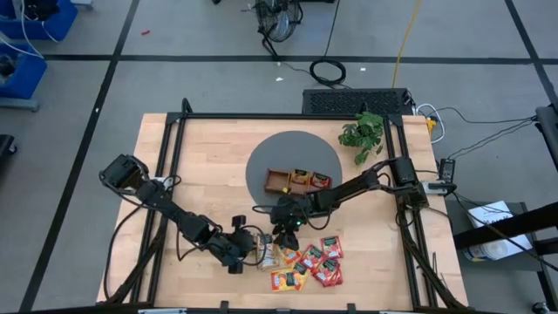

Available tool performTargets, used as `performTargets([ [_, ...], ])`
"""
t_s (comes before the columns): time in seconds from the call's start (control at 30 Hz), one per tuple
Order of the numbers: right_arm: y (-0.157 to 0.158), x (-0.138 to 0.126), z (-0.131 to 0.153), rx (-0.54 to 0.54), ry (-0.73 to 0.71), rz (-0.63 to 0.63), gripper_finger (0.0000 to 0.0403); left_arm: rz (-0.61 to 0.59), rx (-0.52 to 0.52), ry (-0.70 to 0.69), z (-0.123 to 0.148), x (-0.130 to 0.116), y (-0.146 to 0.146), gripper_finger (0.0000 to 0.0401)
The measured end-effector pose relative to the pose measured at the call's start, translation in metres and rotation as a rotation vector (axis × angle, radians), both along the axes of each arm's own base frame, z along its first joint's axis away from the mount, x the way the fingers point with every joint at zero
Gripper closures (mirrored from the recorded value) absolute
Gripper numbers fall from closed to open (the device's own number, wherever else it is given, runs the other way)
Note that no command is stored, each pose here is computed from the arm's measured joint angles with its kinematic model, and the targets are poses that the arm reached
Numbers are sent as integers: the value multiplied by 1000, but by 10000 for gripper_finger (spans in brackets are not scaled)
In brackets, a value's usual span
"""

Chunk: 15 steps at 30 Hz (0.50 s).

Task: Pick & Place Tea
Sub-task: Put the brown tea packet into the left section of the wooden organizer

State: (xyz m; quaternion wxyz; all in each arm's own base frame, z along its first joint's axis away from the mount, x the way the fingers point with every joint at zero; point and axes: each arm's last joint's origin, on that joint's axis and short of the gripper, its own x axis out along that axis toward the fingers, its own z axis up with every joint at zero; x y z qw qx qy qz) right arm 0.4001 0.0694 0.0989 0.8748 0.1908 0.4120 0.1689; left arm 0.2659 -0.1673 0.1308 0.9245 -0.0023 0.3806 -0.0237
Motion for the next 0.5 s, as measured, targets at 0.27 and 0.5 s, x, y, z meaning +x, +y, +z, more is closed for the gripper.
performTargets([
  [0.27, 5, 2, 2, -15, -50, 25, 303, 0, -1, -1, 0, 0, 0, 339],
  [0.5, 5, 1, 13, -39, -84, 40, 395, 0, 0, 0, 0, 0, 0, 339],
])
